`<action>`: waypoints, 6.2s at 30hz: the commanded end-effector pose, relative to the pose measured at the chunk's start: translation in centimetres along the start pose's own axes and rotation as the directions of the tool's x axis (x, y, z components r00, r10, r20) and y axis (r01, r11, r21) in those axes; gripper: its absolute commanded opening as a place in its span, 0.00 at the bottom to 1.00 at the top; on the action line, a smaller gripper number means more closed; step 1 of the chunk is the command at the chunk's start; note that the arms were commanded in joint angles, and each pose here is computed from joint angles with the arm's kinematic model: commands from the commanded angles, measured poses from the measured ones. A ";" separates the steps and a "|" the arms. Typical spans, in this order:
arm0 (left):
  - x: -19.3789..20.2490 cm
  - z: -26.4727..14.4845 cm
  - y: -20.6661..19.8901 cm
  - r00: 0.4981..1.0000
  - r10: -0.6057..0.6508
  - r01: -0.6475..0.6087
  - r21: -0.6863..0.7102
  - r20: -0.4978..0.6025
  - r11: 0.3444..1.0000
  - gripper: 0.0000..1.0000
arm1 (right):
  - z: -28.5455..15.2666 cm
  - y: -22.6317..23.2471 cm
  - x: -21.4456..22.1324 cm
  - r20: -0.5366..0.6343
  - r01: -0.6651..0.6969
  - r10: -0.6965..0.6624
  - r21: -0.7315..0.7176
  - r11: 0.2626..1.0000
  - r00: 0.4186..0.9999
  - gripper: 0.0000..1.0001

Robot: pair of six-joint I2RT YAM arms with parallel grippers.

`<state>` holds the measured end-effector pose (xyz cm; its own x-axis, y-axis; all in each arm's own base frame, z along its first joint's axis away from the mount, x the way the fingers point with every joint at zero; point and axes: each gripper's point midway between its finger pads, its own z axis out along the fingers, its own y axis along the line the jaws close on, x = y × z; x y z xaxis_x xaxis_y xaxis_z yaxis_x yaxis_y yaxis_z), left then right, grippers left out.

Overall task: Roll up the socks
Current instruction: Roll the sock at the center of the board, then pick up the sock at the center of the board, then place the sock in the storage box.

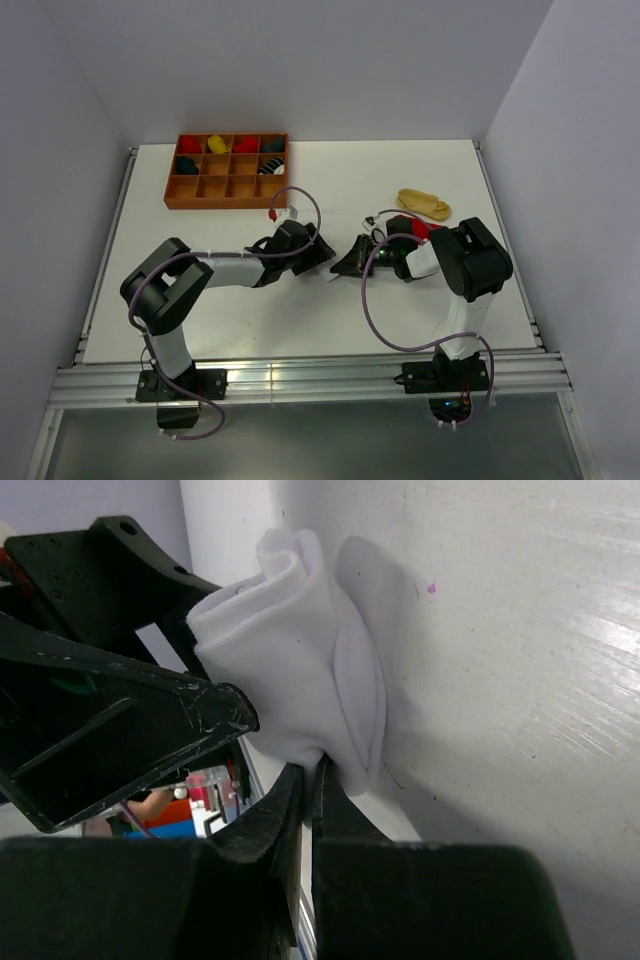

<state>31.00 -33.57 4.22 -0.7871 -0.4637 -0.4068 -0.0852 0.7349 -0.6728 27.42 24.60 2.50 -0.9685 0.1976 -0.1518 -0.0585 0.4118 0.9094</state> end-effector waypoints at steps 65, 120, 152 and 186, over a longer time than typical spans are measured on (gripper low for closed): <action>-42.5 -8.3 4.1 0.790 0.140 0.084 -0.331 0.598 0.940 0.00 | -22.2 14.2 -7.7 0.552 0.153 -0.590 0.641 0.752 0.589 0.93; -36.9 -5.9 27.5 0.905 -0.091 0.359 -0.633 0.414 0.686 0.00 | -17.8 11.0 -8.4 0.430 0.204 -0.562 0.636 0.744 0.707 0.86; -36.6 -6.0 28.4 0.941 -0.190 0.330 -0.630 0.282 0.703 0.42 | -17.4 10.4 -8.3 0.414 0.218 -0.565 0.636 0.740 0.713 0.84; -38.6 -10.8 21.8 0.914 -0.191 0.366 -0.525 0.357 0.768 0.51 | -17.2 10.5 -7.9 0.420 0.238 -0.572 0.619 0.748 0.704 0.84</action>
<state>53.13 6.59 10.76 -0.4887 -0.7389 -0.4639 -0.6916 0.6522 -0.3103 29.83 11.89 18.56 -0.5930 0.2731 -0.7574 -0.0900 0.9124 0.3994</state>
